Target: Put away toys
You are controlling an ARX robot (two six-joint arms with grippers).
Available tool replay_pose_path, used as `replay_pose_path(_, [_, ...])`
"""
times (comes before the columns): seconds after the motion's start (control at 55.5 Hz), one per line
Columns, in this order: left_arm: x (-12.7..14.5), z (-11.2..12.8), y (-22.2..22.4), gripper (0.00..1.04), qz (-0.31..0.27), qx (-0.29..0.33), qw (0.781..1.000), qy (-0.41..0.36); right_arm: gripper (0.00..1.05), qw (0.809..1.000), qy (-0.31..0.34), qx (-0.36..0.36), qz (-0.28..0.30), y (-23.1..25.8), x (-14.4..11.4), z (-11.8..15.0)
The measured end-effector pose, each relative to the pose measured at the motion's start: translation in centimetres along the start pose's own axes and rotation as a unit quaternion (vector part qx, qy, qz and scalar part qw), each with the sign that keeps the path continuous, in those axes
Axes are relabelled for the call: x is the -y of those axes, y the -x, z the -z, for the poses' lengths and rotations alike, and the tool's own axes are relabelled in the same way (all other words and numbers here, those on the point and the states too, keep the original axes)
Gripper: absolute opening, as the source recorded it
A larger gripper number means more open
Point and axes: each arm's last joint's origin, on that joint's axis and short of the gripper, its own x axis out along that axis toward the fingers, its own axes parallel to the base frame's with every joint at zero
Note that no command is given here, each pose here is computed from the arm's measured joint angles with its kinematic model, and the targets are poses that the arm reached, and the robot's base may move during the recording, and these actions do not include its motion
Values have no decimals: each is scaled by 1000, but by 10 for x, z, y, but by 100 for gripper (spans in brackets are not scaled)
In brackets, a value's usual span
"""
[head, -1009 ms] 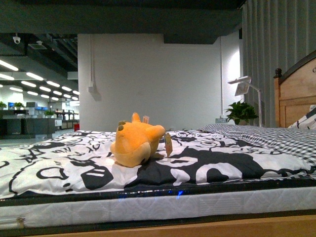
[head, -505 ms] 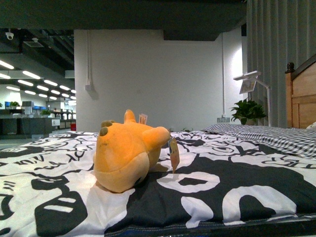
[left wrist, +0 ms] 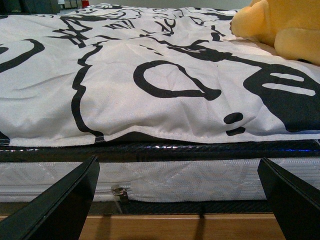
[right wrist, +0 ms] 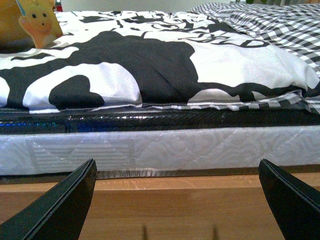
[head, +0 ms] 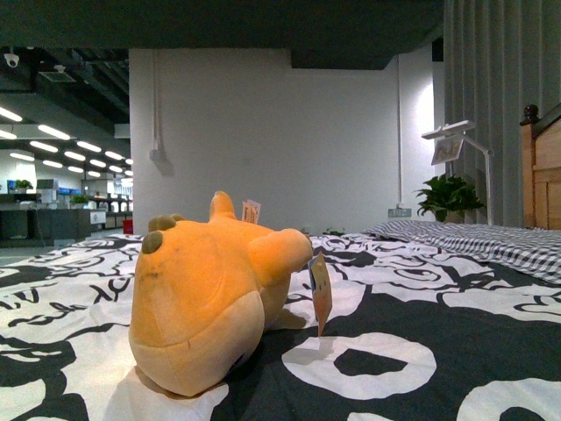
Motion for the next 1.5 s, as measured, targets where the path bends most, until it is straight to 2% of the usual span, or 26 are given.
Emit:
replay_pose_path(1.369, [0,0,0,98,-1,0,1000,0,98,1000,0,1,-2,0,0,0])
replay_pose_path(1.405, [0,0,0,98,-1,0,1000,0,98,1000,-8,-2,10,0,0,0])
replay_pose_path(1.459, [0,0,0,98,0,0,1000,0,98,995,-53,-9,81,-1,-1,2])
replay_pose_path(1.495, [0,0,0,98,0,0,1000,0,98,991,-78,-12,107,-2,-1,3])
